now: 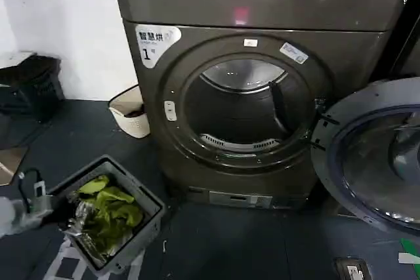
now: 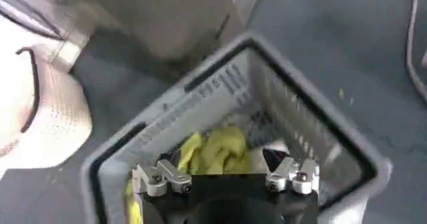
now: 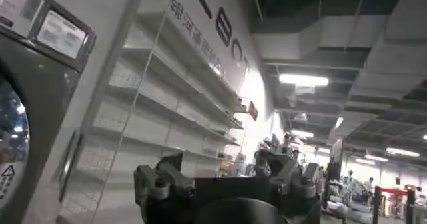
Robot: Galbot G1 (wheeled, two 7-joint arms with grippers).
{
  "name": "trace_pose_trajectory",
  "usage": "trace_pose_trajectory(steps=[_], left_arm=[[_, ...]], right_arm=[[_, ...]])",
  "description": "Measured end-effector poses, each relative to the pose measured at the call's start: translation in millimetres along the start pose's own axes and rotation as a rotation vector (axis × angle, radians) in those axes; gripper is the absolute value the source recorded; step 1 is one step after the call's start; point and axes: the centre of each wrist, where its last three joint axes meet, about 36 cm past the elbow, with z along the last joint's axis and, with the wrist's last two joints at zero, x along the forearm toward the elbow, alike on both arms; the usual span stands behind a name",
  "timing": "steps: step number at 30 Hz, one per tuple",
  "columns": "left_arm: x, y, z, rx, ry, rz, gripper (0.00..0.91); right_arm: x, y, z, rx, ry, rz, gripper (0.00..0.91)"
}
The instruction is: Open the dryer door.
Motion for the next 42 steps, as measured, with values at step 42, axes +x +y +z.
trace_pose_trajectory(steps=[42], left_arm=[[17.9, 26.7, 17.5, -0.123, 0.165, -0.001, 0.907]], right_arm=[[3.3, -1.4, 0.4, 0.015, -0.003, -0.003, 0.907]])
